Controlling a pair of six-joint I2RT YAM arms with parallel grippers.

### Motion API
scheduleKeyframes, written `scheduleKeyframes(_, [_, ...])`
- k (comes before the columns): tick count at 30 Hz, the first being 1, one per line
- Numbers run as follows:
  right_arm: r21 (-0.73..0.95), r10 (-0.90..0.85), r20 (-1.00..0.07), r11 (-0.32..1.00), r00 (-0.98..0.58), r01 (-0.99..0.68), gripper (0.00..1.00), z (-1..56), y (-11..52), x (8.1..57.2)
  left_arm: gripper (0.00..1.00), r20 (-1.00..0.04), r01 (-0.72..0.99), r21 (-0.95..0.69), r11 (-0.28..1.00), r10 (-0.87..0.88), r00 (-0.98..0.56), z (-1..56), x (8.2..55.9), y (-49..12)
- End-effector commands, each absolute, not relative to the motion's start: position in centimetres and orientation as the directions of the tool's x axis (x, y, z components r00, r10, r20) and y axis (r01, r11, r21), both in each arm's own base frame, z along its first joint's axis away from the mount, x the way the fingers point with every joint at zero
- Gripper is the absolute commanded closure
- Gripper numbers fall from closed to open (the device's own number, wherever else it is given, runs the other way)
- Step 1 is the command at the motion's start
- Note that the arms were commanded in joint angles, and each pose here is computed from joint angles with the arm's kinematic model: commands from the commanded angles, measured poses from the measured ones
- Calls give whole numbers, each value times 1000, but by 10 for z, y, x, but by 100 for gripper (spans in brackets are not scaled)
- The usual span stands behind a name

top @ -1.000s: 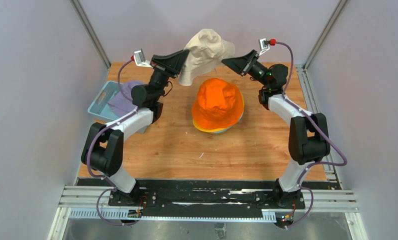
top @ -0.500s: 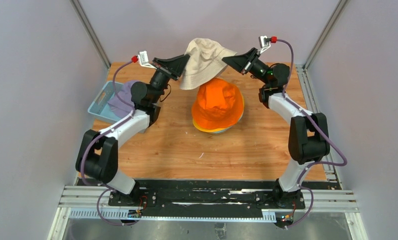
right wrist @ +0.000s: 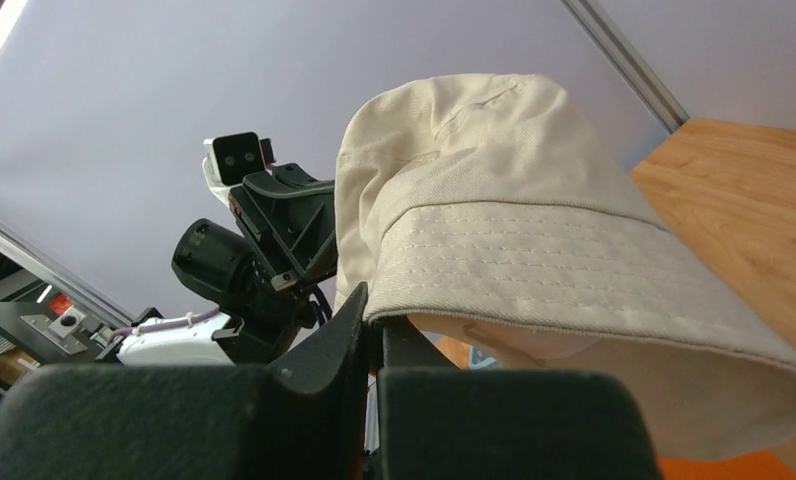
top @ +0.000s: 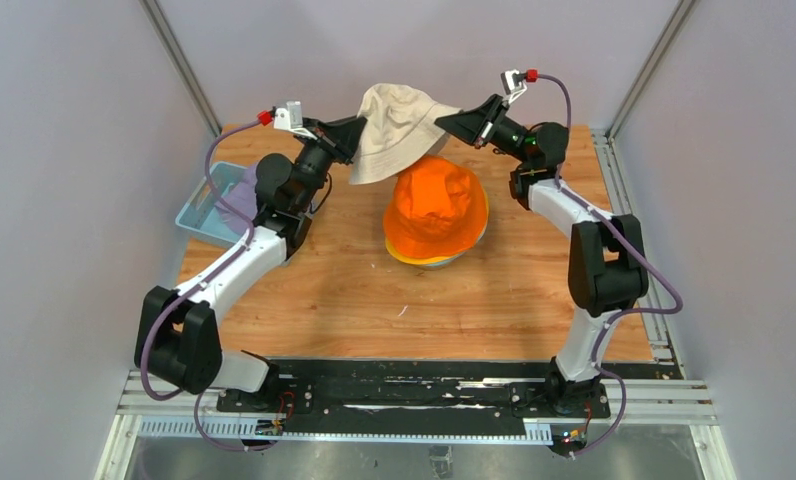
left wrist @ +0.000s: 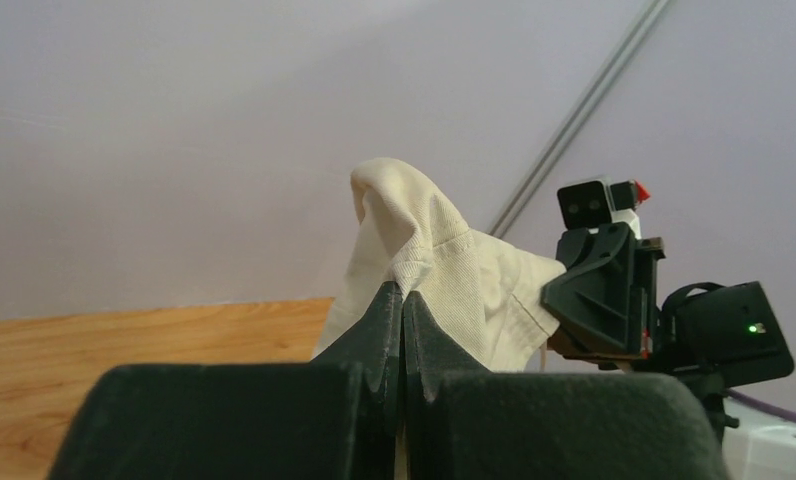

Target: Stack the hats

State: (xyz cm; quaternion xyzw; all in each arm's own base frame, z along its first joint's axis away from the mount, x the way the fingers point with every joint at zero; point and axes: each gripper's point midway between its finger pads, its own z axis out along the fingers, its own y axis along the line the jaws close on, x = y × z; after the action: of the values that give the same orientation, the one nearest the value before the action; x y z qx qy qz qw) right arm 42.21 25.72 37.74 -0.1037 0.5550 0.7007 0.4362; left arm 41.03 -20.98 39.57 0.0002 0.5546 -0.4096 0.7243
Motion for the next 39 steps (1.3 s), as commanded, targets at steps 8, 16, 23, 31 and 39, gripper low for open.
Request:
scheduleKeyframes(8, [650, 418, -668, -77, -616, -756, 99, 383, 276, 393, 100, -861, 532, -378, 758, -499, 100, 391, 408, -195])
scheduleKeyframes(16, [648, 393, -687, -49, -611, -760, 99, 379, 268, 357, 98, -850, 580, -404, 707, -524, 47, 390, 397, -204])
scheduleKeyframes(23, [666, 379, -706, 70, -598, -742, 99, 361, 251, 330, 86, -838, 621, -438, 651, -545, -20, 384, 380, -212])
scheduleKeyframes(31, [679, 356, -724, 219, -591, -700, 99, 329, 229, 317, 71, -841, 637, -460, 619, -534, -88, 370, 363, -226])
scheduleKeyframes(39, [700, 358, -707, 237, -610, -673, 99, 310, 216, 308, 62, -854, 644, -461, 610, -503, -134, 362, 354, -241])
